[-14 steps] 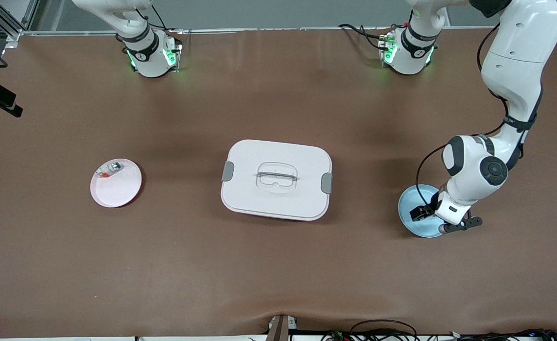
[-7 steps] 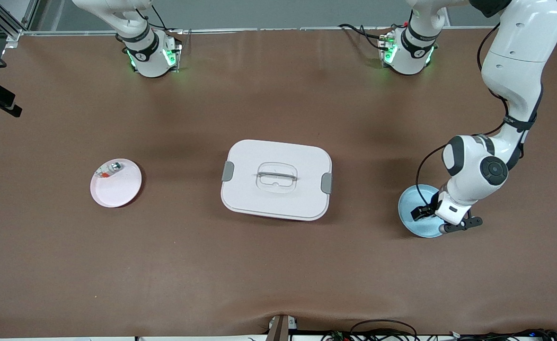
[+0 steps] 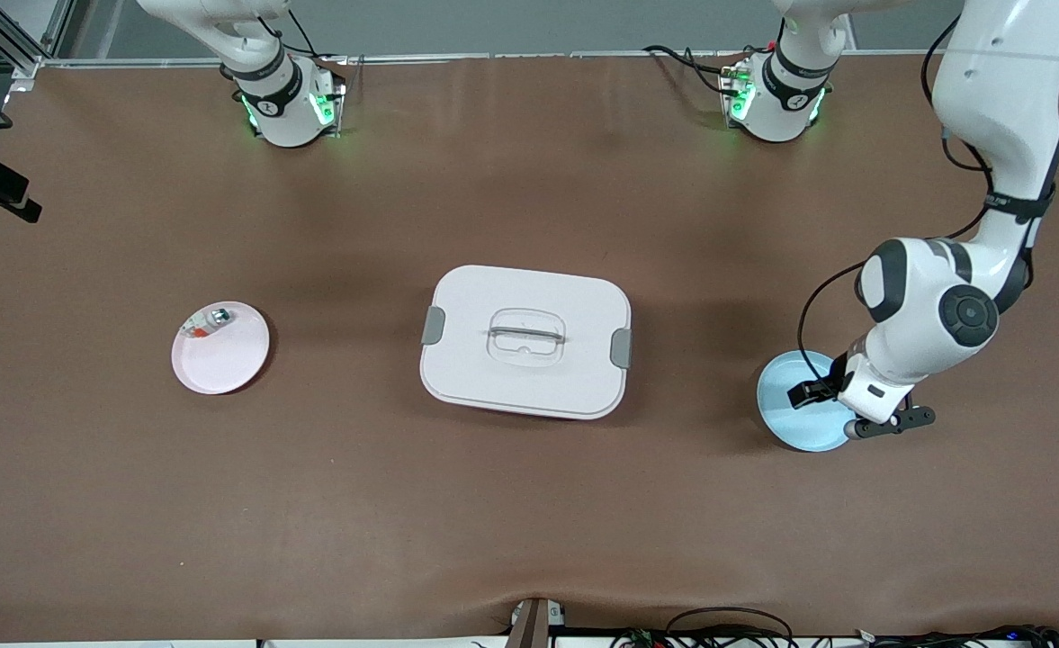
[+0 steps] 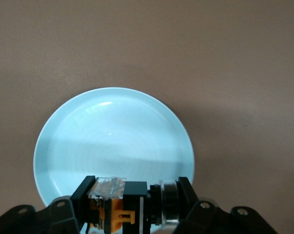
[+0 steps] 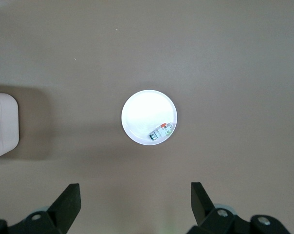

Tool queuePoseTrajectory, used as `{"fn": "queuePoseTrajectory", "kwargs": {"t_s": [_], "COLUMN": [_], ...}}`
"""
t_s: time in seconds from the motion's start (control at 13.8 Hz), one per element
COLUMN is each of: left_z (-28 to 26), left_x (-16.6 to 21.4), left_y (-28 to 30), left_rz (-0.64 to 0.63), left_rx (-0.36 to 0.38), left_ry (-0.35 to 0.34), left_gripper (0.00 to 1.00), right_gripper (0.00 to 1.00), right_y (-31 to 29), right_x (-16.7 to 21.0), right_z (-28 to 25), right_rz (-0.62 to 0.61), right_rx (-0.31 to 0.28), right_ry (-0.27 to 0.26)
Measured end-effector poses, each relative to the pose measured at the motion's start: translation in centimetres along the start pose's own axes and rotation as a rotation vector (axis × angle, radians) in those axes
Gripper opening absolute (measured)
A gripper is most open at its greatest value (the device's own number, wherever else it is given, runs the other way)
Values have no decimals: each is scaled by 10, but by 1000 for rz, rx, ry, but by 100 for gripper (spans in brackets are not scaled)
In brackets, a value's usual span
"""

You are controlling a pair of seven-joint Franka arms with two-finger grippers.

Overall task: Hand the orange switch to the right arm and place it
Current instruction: 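Close the left gripper on the black-orange switch and lift it, then carry the switch with the left gripper over the white box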

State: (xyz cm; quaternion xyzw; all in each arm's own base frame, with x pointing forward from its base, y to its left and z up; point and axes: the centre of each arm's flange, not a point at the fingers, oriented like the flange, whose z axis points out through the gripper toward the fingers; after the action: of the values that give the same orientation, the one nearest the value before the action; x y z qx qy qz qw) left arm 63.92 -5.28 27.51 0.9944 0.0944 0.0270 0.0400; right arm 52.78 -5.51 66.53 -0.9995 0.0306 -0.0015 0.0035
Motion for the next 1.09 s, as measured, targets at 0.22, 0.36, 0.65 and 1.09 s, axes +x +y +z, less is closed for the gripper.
{"fn": "queuePoseTrajectory", "kwargs": {"t_s": [0.22,0.36,0.65,1.09], "left_z": [-56,-88,-123,-161], "left_x": [-5,-11,-29,-65], "left_y": [31,65,134,236], "left_rz": [-19,-73,-205,-531], "left_rx": [4,0,-35,-163], "left_ry": [-33,-59,-74,-135], "left_gripper": [73,73,73,73], "right_gripper": [100,100,100,100], "right_y": [0,0,3,7], "right_x": [0,0,0,-1], "right_z": [-1,-2,-2,-14], "right_rz": [-1,0,5,12], "right_rx": [0,-2,-8,-11], "right_ry": [6,8,10,35]}}
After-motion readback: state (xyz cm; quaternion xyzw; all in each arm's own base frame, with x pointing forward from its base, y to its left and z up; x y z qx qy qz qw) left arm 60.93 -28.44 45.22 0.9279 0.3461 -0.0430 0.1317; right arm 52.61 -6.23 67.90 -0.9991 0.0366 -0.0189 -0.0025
